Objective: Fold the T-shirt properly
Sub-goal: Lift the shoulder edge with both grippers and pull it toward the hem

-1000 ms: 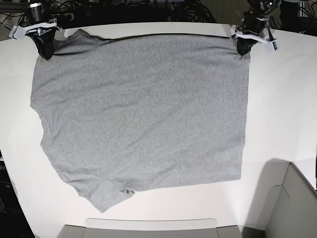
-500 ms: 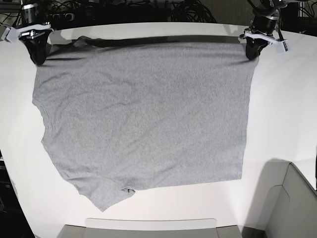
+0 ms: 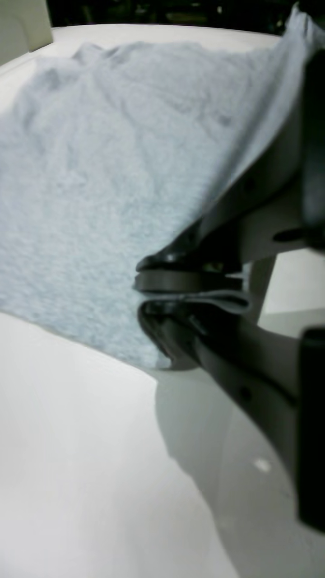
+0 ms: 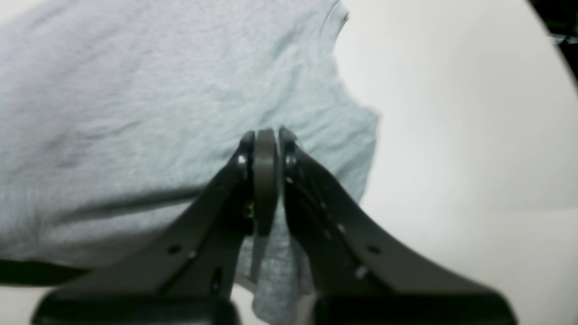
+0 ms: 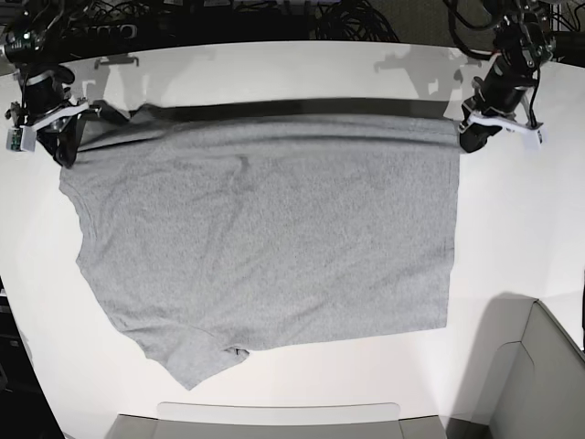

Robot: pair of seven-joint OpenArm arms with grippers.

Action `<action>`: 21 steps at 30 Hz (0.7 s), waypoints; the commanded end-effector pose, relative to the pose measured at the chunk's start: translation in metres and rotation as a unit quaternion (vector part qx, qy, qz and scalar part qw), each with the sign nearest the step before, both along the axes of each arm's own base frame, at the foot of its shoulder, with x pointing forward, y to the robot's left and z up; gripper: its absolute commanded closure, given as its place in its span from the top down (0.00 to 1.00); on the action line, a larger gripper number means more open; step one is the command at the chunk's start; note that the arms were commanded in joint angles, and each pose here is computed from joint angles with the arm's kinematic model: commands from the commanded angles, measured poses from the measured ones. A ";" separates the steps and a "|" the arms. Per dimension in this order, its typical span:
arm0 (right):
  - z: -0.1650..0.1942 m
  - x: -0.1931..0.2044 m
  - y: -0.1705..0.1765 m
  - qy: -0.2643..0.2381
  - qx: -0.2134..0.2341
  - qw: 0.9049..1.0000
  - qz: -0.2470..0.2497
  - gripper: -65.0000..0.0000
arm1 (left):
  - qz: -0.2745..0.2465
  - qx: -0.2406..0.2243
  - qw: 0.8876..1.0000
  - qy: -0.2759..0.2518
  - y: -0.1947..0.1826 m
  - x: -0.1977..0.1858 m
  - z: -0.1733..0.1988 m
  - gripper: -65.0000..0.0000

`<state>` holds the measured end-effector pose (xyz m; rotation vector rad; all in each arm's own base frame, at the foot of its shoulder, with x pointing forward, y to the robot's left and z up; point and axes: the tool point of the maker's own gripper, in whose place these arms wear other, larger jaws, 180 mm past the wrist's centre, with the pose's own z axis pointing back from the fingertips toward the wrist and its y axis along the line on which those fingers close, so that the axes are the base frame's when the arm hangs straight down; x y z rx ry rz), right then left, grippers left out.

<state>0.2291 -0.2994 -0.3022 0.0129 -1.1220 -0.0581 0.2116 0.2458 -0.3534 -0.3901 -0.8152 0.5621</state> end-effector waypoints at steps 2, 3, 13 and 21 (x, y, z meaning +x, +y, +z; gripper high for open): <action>0.018 0.014 -0.003 -0.023 -0.023 0.999 0.006 0.00 | -0.003 0.008 0.999 -0.034 0.003 0.019 0.018 0.00; 0.020 0.019 -0.004 -0.025 -0.028 0.999 0.005 0.00 | 0.001 0.004 0.999 -0.034 0.004 0.024 0.019 0.00; 0.008 0.070 0.006 0.014 -0.072 0.997 0.032 0.00 | 0.033 -0.054 0.998 -0.015 0.013 0.066 0.001 0.00; -0.002 0.101 0.006 0.032 -0.081 0.995 0.041 0.00 | 0.044 -0.079 0.996 -0.010 0.017 0.087 -0.007 0.00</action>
